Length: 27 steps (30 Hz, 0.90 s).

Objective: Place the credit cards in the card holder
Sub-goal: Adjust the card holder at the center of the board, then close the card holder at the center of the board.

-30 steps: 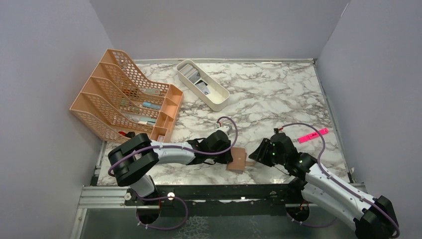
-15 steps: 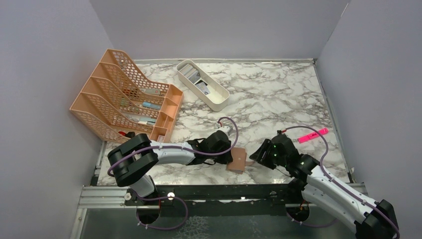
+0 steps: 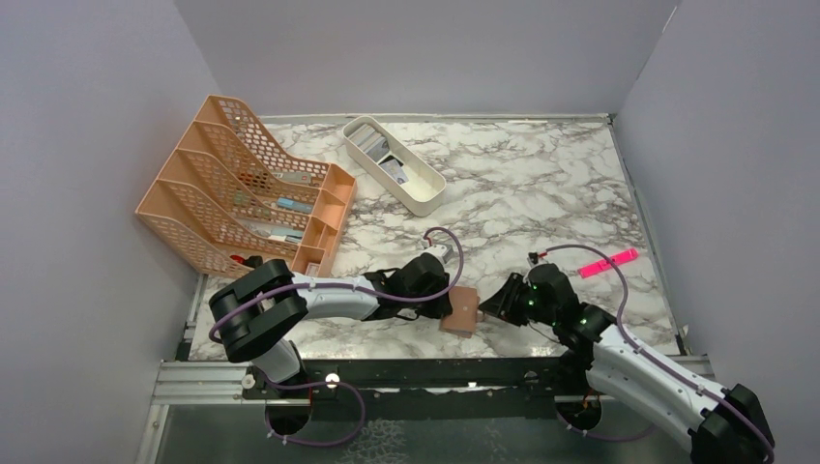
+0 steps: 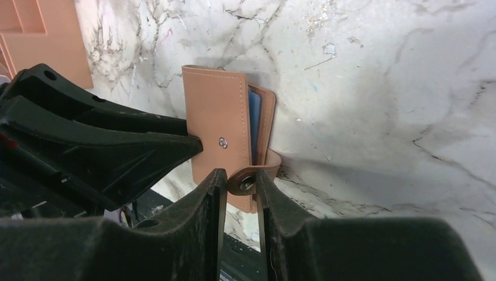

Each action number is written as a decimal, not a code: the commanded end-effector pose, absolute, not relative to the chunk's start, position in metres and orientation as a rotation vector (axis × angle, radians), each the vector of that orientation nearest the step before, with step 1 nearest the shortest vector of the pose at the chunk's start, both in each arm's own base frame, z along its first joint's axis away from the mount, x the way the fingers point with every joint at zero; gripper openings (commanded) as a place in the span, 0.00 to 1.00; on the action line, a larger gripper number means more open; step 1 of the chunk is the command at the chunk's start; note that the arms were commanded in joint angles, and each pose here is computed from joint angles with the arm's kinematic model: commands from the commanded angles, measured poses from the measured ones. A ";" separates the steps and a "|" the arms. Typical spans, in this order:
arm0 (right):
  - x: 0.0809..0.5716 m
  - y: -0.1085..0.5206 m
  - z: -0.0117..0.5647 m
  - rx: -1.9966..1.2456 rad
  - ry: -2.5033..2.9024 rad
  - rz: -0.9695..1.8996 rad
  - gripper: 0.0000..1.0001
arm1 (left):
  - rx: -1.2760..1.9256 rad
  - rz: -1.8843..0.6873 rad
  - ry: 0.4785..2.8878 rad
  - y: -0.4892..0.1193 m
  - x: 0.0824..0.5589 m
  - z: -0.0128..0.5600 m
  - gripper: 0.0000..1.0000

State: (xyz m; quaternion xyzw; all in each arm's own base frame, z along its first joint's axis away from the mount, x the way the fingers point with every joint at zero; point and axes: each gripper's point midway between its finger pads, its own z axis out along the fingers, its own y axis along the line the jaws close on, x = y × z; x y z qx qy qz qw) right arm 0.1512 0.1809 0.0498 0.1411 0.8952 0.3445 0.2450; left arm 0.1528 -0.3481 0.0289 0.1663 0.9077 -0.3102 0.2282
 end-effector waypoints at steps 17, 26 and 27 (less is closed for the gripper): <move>0.154 0.209 0.045 0.123 2.464 1.045 0.28 | 0.554 -0.804 2.571 -0.338 0.137 0.008 0.25; 0.159 0.211 0.046 0.127 2.467 1.028 0.26 | 0.557 -0.811 2.571 -0.339 0.136 0.008 0.24; 0.160 0.211 0.045 0.126 2.471 1.027 0.26 | 0.556 -0.810 2.570 -0.339 0.136 0.007 0.24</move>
